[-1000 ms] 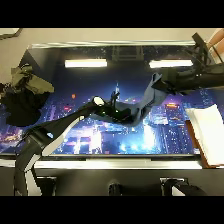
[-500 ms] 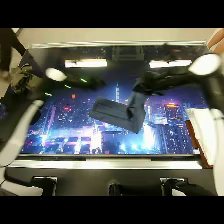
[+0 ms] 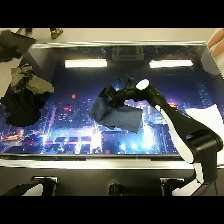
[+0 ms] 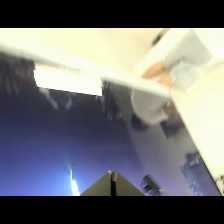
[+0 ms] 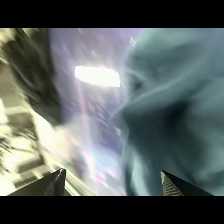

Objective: Fold the shirts.

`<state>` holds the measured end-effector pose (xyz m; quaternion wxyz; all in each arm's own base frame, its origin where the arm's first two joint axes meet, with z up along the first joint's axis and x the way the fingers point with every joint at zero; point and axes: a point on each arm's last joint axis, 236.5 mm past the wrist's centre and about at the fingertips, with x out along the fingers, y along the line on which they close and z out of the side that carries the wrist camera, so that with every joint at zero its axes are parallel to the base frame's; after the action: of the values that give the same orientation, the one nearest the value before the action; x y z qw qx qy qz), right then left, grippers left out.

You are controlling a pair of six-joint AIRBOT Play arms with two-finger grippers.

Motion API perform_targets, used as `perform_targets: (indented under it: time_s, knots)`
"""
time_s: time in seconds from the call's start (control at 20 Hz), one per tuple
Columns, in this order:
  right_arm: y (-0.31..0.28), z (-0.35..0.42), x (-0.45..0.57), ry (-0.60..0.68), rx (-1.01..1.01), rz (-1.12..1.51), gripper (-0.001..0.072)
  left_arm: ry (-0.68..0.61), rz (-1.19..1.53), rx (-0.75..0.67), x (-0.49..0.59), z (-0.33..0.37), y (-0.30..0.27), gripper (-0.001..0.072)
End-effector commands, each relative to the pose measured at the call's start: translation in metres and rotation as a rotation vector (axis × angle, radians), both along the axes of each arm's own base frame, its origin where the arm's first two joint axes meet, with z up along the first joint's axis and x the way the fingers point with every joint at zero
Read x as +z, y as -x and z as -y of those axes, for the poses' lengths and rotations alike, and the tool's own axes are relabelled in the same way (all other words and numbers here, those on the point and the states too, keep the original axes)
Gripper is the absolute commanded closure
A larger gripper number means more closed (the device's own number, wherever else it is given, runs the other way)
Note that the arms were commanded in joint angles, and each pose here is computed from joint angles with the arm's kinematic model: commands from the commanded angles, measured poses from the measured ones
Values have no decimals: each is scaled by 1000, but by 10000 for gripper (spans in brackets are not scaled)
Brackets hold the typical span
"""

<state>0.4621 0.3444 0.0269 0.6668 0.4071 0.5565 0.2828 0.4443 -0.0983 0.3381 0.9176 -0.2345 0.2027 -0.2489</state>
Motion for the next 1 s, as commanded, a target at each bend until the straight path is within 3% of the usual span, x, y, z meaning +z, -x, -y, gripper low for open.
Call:
perform_targets:
  time_s: [0.0, 0.1, 0.2, 0.3, 0.35, 0.5, 0.6, 0.7, 0.75, 0.8, 0.85, 0.95]
  knots:
    - [-36, 18, 6, -37, -128, 40, 16, -35, 24, -12, 15, -3, 26, 683]
    - [-40, 73, 12, 104, -115, 97, 17, -70, 12, -16, 8, -4, 27, 683]
    - [-22, 152, -3, 329, -77, 41, 20, -90, 9, -7, 5, -7, 26, 683]
    - [27, 244, -35, 592, -20, -166, 64, -101, 4, -4, 2, -9, 25, 683]
    - [59, 271, -50, 662, 36, -284, 74, -102, 3, -4, 1, -9, 25, 683]
    - [105, 251, -97, 557, 53, -404, 35, -101, 0, -7, 0, -8, 25, 682]
    - [100, 207, -118, 401, -20, -380, 39, -100, -1, -12, 0, -6, 25, 683]
    - [88, 183, -133, 350, -85, -361, 49, -100, -1, -18, 0, -4, 26, 682]
    - [85, 175, -138, 342, -92, -357, 111, -101, -1, -20, 0, -3, 26, 683]
    - [82, 168, -135, 316, -98, -351, 547, -101, 0, -20, 0, -3, 26, 682]
    - [74, 165, -124, 279, -100, -323, 676, -101, 0, -20, 0, -3, 26, 682]
    - [53, 171, -80, 248, -54, -167, 676, -102, 0, -20, 0, -3, 26, 682]
